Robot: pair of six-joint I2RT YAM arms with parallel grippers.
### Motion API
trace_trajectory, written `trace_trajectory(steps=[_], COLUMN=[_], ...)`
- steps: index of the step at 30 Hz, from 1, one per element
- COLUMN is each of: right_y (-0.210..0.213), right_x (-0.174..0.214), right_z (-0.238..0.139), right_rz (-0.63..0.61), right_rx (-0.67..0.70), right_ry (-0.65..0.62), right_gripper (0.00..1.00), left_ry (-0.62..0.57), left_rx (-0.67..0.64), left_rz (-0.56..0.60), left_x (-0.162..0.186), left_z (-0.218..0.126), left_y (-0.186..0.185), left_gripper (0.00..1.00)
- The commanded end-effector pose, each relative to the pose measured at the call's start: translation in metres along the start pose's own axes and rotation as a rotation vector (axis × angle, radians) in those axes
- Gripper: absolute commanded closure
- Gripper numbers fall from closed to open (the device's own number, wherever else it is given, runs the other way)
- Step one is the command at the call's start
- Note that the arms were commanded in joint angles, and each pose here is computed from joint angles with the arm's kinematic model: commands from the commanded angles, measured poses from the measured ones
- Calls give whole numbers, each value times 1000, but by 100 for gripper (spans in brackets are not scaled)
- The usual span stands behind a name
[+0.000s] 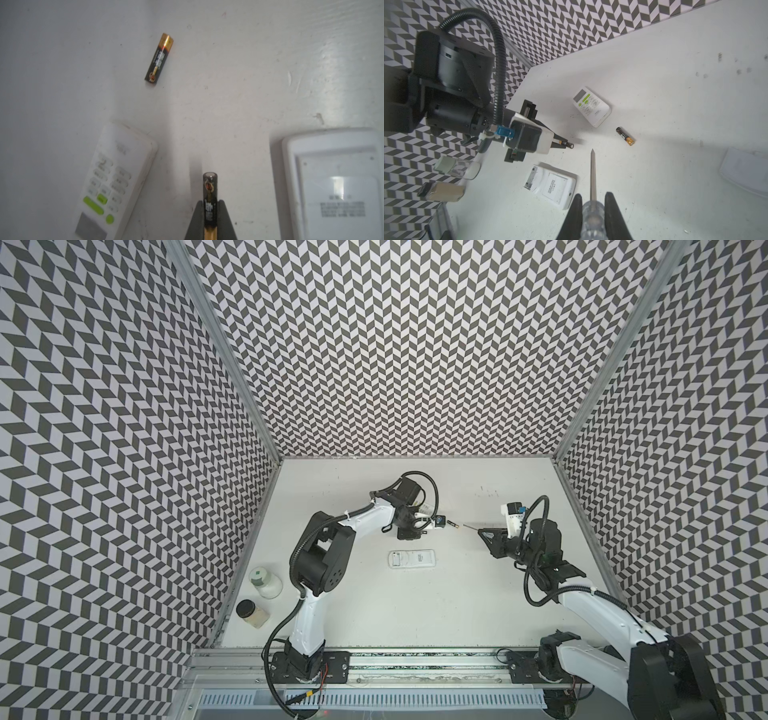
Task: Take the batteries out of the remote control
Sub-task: 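Withdraw the screwdriver with the right gripper while the left gripper releases the remote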
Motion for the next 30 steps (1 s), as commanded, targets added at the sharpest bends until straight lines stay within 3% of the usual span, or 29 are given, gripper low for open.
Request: trace_trajectory(steps=[1,3,12,17,30], right_y=[-13,-25,-43,-47,-50], right_x=[-7,-7,-6,-5,-4], right_z=[-10,-18,-43,-44,-37], right_rz=[-20,26,91,104,101], right_rx=[108,172,183,200,197], right_ry=[-84,-126,-284,-293,-248], right_gripper=[100,100,100,100,100], left_ry=[-46,-72,-93,-66,-50], left_rx=[6,-3,-81,-87,-96], left_rz=[21,35,106,111,97], left_x=[-24,-36,-58,-55,-53], left_z=[13,19,43,55,49], left_y=[4,8,20,24,26], left_gripper=[90,87,85,84,68])
Point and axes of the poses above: each gripper's point midway between its finger pads, its own z axis out along the fingers, its own y axis along the line the jaws close on, x = y × z, the point moved 5 cm from there along -z, back along the fingers, and after that the axes turned 9 degrees about z, right-handed, at the moved point
